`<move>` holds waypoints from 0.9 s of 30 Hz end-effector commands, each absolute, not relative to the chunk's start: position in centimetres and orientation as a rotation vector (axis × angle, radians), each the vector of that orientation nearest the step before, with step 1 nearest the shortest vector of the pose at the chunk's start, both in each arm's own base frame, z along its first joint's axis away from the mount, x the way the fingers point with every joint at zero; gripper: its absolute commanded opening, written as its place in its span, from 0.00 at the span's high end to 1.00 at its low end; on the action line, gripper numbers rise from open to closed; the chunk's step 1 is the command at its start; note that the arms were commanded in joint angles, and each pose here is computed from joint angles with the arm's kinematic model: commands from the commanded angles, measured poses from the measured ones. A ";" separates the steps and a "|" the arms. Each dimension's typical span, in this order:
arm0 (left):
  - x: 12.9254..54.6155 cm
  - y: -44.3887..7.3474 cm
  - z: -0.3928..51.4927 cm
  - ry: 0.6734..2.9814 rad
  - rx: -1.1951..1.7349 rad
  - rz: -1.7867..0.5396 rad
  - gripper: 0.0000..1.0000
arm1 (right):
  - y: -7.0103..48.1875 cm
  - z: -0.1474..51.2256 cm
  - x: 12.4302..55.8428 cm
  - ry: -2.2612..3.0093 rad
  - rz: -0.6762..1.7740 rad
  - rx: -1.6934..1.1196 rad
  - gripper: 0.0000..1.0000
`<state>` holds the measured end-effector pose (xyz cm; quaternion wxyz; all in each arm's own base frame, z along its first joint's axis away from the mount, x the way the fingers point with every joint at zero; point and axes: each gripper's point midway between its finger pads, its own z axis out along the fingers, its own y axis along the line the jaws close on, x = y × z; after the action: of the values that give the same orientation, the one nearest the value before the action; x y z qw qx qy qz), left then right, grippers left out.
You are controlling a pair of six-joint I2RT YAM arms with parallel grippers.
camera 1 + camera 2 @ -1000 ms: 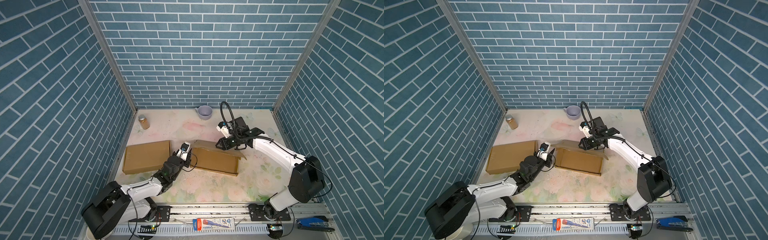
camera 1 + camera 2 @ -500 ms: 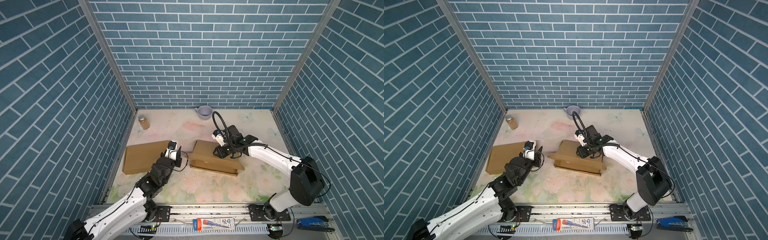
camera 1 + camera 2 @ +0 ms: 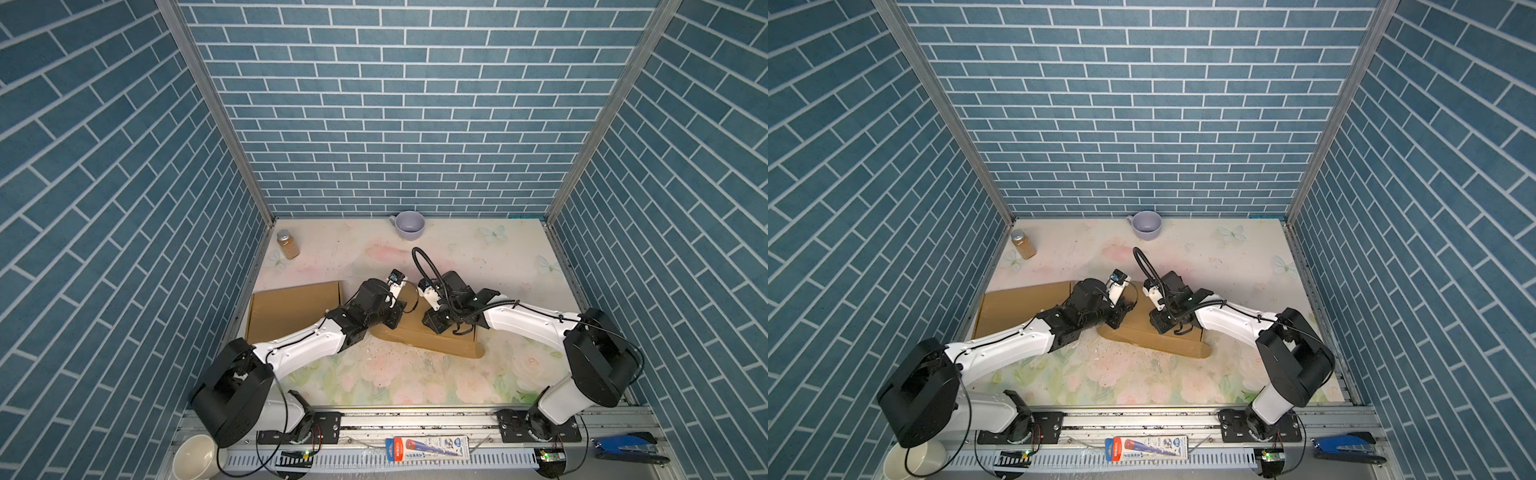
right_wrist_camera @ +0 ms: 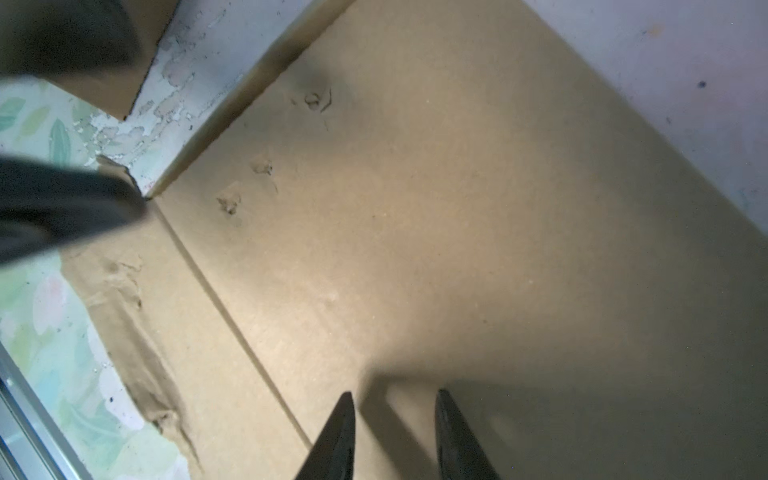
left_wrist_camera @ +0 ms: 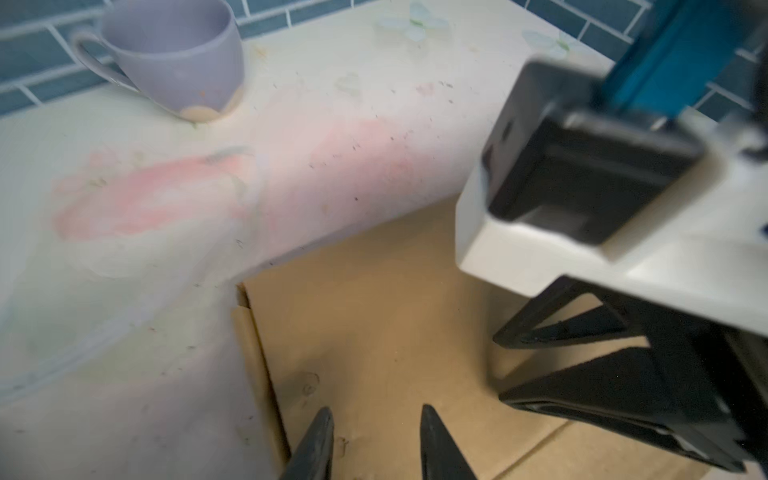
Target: Fold the paper box
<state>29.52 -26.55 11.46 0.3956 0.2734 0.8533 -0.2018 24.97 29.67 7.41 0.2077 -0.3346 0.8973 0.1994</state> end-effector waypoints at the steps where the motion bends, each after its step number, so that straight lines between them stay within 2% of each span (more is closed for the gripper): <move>1: 29.9 -26.8 10.6 2.209 0.637 -0.633 0.65 | 28.9 6.5 24.9 2.528 0.539 -0.870 0.67; 7: 29.8 -26.0 9.2 2.271 0.618 -0.640 0.63 | 27.6 11.6 26.1 2.464 0.590 -0.722 0.60; 13: 30.1 -25.4 9.7 2.305 0.643 -0.568 0.59 | 22.6 13.7 26.7 2.499 0.542 -0.426 0.55; 19: 30.7 -24.2 10.6 2.354 0.646 -0.460 0.53 | 14.8 11.8 25.7 2.714 0.365 -0.025 0.49; 27: 32.1 -21.9 12.1 2.407 0.623 -0.312 0.44 | 15.0 9.0 24.1 2.821 0.539 0.021 0.36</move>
<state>32.05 -23.93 12.36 0.3319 0.2396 0.8977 -0.1628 25.70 14.57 10.72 0.1843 -0.0082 0.9688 0.1654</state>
